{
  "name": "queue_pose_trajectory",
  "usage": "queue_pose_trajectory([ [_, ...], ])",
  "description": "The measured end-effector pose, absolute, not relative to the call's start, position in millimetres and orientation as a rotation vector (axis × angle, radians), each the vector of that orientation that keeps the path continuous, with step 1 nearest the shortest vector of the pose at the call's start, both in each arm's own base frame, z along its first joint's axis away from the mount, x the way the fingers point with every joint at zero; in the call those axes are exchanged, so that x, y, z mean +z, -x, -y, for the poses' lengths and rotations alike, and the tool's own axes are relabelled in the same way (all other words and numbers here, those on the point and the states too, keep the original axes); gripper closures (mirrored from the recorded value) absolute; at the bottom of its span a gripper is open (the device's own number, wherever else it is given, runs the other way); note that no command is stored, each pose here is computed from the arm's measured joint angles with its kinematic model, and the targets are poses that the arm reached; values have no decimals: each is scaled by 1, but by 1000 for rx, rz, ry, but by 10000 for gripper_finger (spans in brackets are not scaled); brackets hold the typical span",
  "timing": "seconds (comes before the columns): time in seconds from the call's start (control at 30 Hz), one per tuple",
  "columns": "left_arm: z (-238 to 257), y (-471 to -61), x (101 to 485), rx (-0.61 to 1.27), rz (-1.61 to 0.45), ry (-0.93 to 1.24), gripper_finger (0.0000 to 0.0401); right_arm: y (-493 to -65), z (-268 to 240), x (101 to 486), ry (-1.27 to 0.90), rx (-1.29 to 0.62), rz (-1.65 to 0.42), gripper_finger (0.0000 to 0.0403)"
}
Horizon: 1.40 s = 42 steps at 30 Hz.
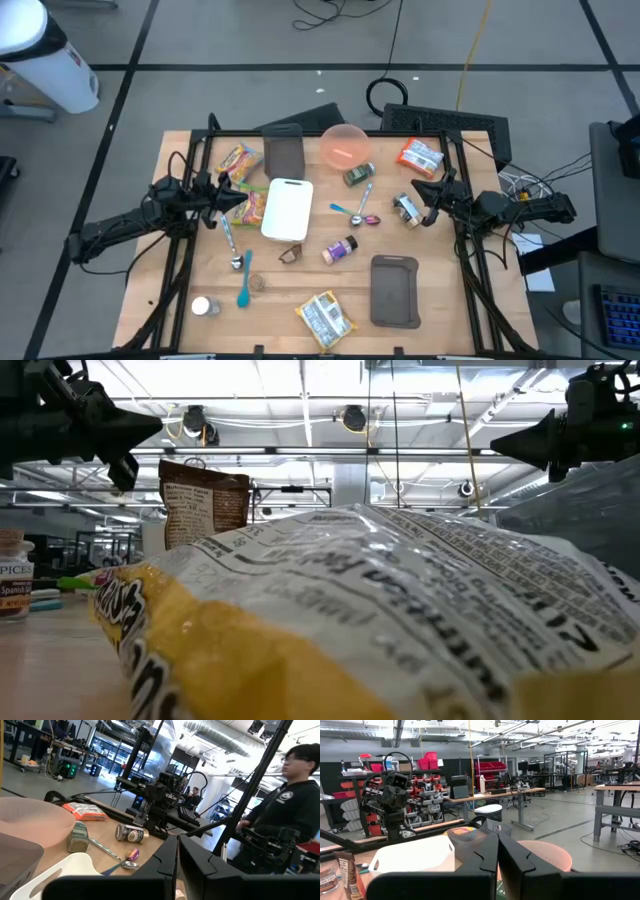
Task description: Pick & Place Food Item
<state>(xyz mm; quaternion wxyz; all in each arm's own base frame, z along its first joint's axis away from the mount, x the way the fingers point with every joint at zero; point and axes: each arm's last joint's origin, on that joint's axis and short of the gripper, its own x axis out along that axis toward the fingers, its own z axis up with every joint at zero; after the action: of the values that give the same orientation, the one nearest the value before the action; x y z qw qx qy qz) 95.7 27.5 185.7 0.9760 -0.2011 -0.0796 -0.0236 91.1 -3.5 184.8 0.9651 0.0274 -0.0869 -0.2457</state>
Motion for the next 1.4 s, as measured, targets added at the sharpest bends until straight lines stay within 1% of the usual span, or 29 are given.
queue_pose_trajectory([
  [1.2,-27,-96,186,-48,160,406,380,-91,3,185,-60,-497,177,403],
  [1.3,-27,-96,186,-48,161,405,380,-91,3,185,-122,-491,193,403],
  [1.4,-27,-96,186,-47,160,406,380,-91,4,187,-250,-477,246,403],
])
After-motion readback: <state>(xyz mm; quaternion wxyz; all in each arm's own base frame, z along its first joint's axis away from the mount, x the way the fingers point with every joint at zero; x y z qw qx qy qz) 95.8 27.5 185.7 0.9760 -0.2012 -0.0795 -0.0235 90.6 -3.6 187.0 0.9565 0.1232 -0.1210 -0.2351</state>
